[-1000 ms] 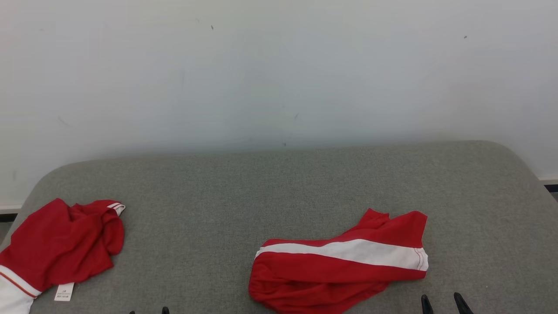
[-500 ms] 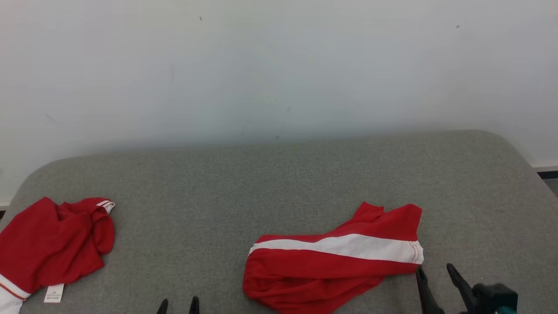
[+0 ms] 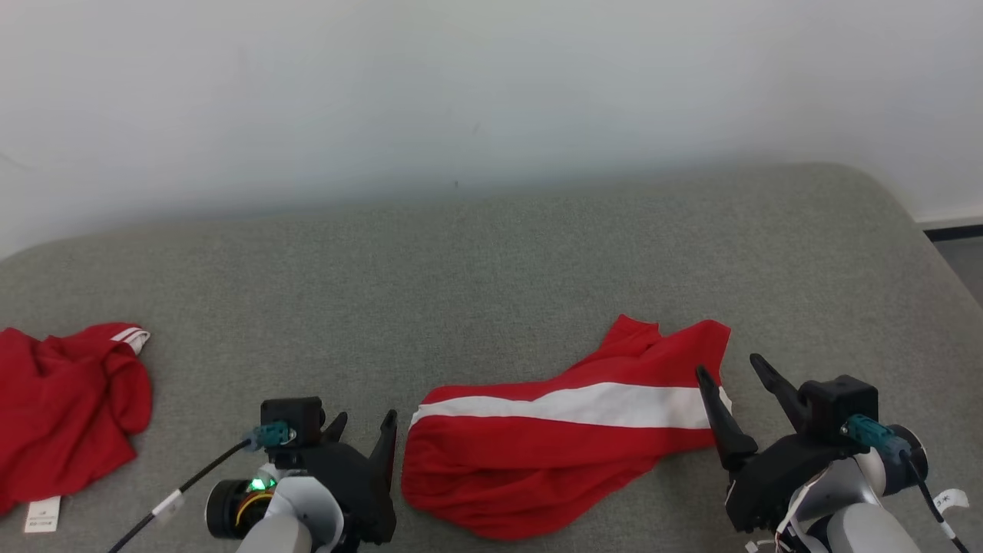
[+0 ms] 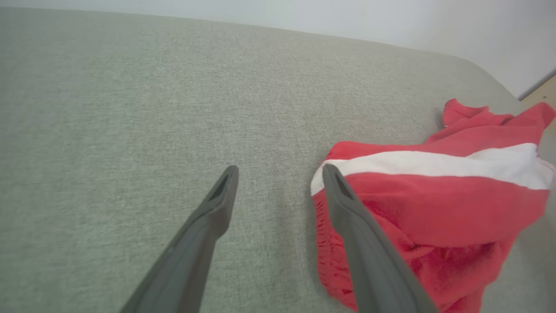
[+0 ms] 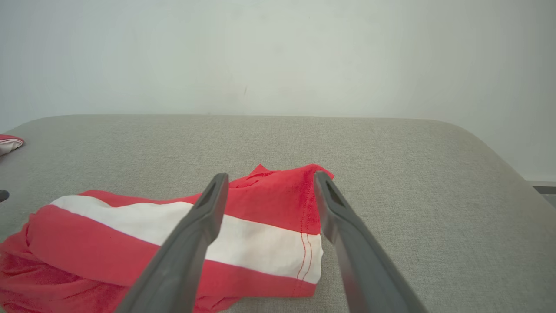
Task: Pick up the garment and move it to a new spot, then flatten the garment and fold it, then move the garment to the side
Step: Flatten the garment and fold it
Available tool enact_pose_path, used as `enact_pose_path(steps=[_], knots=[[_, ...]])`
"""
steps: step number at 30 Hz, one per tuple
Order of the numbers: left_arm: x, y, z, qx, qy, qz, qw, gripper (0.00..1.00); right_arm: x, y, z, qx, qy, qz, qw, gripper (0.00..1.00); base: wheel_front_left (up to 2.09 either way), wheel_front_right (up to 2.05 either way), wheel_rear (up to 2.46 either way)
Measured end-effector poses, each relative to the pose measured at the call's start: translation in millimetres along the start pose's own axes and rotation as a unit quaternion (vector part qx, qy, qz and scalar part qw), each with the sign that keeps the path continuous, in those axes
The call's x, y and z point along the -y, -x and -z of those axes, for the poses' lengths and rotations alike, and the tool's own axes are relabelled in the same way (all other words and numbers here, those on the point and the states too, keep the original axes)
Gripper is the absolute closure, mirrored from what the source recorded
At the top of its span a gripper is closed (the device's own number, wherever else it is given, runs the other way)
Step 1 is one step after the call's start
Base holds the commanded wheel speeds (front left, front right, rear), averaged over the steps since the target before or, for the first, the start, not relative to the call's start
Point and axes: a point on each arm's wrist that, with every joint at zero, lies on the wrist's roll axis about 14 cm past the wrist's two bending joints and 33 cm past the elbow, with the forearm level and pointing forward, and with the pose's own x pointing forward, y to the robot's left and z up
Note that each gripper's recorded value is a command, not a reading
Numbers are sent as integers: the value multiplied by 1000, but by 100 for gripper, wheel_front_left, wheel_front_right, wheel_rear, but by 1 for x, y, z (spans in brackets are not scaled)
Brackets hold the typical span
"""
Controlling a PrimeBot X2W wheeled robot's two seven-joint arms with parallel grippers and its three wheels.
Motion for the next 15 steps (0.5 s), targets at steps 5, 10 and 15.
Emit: enact_pose_path(steps=[5, 10, 15], knots=[[9, -23, 4, -39, -5, 14, 999, 0, 7, -9, 6, -11, 4, 4, 1000, 0, 0, 0, 0], [14, -35, 29, -101, -25, 17, 994, 0, 14, -9, 21, -27, -5, 14, 1000, 0, 0, 0, 0], [22, -42, 43, -134, -34, 29, 990, 0, 22, -7, 28, -31, -12, 28, 999, 0, 0, 0, 0]])
